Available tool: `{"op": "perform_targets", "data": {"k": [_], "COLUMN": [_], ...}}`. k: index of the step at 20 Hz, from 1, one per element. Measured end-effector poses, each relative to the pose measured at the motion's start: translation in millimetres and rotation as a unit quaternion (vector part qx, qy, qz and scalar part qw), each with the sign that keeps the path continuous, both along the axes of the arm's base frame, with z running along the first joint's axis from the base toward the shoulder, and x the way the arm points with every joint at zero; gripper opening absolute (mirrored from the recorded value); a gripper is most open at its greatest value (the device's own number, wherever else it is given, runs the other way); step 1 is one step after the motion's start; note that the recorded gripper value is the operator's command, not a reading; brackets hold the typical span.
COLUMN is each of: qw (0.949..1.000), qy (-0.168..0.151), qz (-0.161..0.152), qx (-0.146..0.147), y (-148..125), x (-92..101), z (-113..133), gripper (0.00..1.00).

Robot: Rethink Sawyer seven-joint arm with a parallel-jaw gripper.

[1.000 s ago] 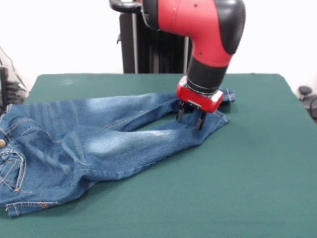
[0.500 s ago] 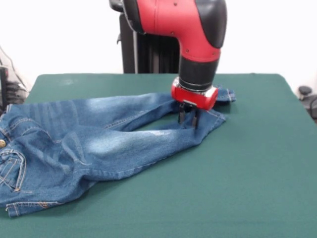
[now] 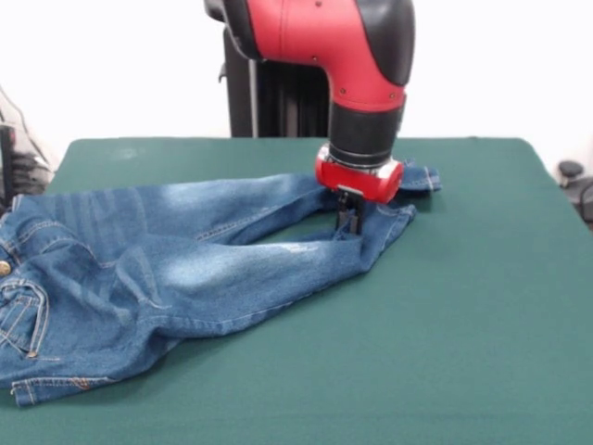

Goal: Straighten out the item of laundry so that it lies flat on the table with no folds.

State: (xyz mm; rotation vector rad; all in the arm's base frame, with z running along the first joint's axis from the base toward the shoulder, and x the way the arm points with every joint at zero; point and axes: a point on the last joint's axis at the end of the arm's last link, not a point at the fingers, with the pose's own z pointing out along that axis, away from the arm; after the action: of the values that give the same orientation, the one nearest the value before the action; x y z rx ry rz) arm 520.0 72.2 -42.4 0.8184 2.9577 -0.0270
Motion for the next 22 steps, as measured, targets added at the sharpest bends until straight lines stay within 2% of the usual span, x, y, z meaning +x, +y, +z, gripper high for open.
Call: {"op": "perform_targets", "data": {"k": [6,12,17,18,20,22], "qw": [0.9995,0.9990,0.9982,0.9976,0.9972,0.9963], "qy": [0.002,-0.005,-0.017,-0.022,-0.023,-0.025], "qz": [-0.020,-0.037,-0.054,-0.062,-0.067,-0.077], "qx": [0.024,0.024,0.021,0.022,0.024,0.027], "y": [-5.3,6.4,45.4,70.3,85.5,113.1], "x": [0.0,1.0,9.3,12.4,13.3,14.1], "z": [0.6,0.9,2.0,2.6,3.1,4.6], "gripper": [0.00,0.00,0.00,0.00,0.00,0.00]}}
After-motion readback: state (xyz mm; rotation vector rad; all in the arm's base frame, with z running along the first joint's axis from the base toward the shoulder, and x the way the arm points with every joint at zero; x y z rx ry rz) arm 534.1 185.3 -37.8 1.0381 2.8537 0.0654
